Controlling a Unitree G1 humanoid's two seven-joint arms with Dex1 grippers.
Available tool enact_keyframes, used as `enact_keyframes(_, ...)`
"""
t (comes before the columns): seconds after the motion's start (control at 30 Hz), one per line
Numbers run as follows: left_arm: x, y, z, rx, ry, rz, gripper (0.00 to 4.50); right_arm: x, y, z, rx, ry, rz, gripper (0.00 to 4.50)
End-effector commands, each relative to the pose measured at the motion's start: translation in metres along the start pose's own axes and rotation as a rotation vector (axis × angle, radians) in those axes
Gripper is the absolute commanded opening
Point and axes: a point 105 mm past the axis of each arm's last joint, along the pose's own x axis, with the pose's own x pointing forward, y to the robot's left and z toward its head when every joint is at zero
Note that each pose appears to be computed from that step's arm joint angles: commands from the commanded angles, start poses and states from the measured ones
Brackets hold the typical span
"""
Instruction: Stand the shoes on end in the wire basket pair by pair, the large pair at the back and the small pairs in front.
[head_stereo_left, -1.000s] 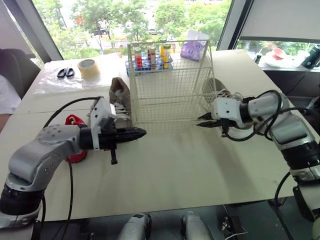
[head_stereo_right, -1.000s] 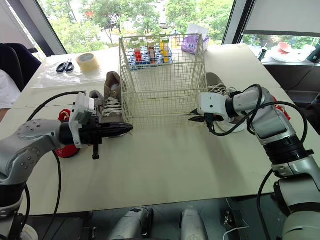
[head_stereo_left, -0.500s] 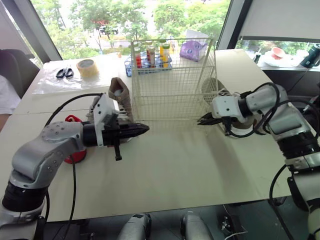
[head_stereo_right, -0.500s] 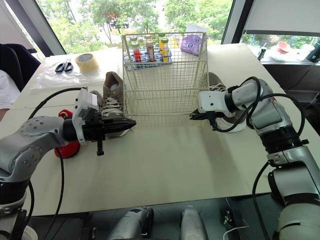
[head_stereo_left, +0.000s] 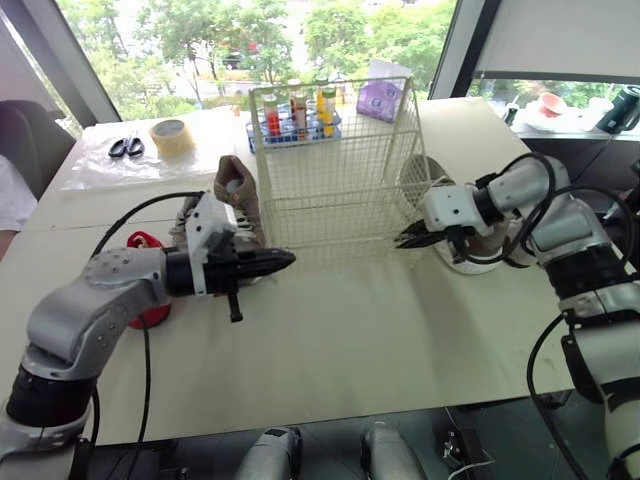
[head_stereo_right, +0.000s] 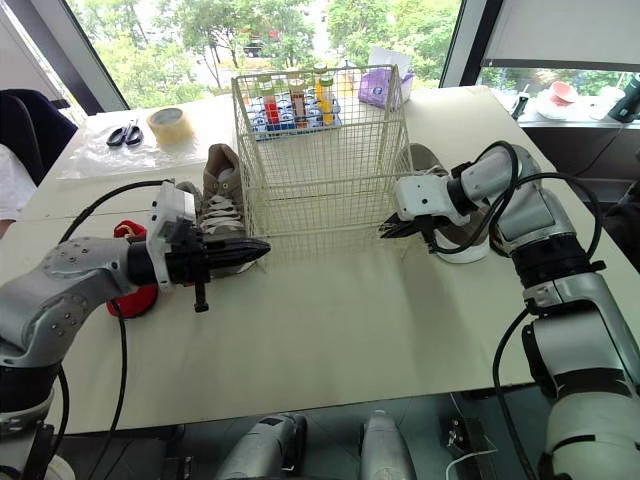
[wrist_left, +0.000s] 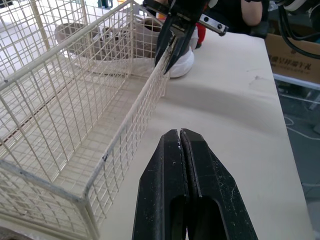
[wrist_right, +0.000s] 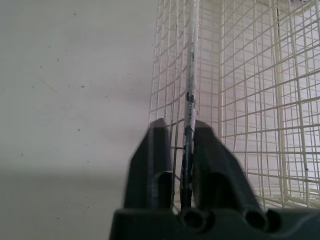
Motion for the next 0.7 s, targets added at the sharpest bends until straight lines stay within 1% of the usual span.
enact_keyframes(0.03,-0.005,-0.001,0.008,0.038,-0.025,0.011,0.00,-0.017,-0.007,0.022,-0.052,-0.044,-0.060,2.54)
enact_keyframes(0.13,-0.006,0.000,0.009,0.037,-0.025,0.012,0.00,-0.037,-0.007,0.039,-0.068,-0.070,-0.140,4.08)
enact_keyframes(0.17,-0.007,0.000,0.009,0.037,-0.025,0.011,0.00,-0.045,-0.009,0.045,-0.071,-0.081,-0.188,4.45)
enact_keyframes(0.27,-0.007,-0.001,0.012,0.041,-0.029,0.009,0.00,-0.084,-0.016,0.064,0.012,-0.161,-0.428,4.45)
enact_keyframes(0.33,-0.007,-0.001,0.014,0.038,-0.039,0.010,0.00,-0.105,-0.014,0.060,0.109,-0.174,-0.590,4.45)
enact_keyframes(0.43,-0.006,-0.001,0.017,0.030,-0.050,0.004,0.00,-0.125,-0.004,0.035,0.278,-0.106,-0.813,4.45)
enact_keyframes(0.47,-0.004,-0.002,0.018,0.028,-0.050,-0.008,0.00,-0.133,0.004,0.017,0.410,-0.090,-0.914,4.45)
enact_keyframes(0.53,0.000,-0.003,0.019,0.026,-0.052,-0.028,0.00,-0.140,0.019,-0.009,0.594,-0.053,-1.041,4.45)
enact_keyframes(0.63,0.005,-0.002,0.022,0.030,-0.055,-0.056,0.00,-0.139,0.035,-0.043,0.818,-0.019,-1.160,4.45)
enact_keyframes(0.7,0.008,-0.001,0.024,0.034,-0.058,-0.068,0.00,-0.133,0.043,-0.057,0.915,-0.020,-1.189,4.45)
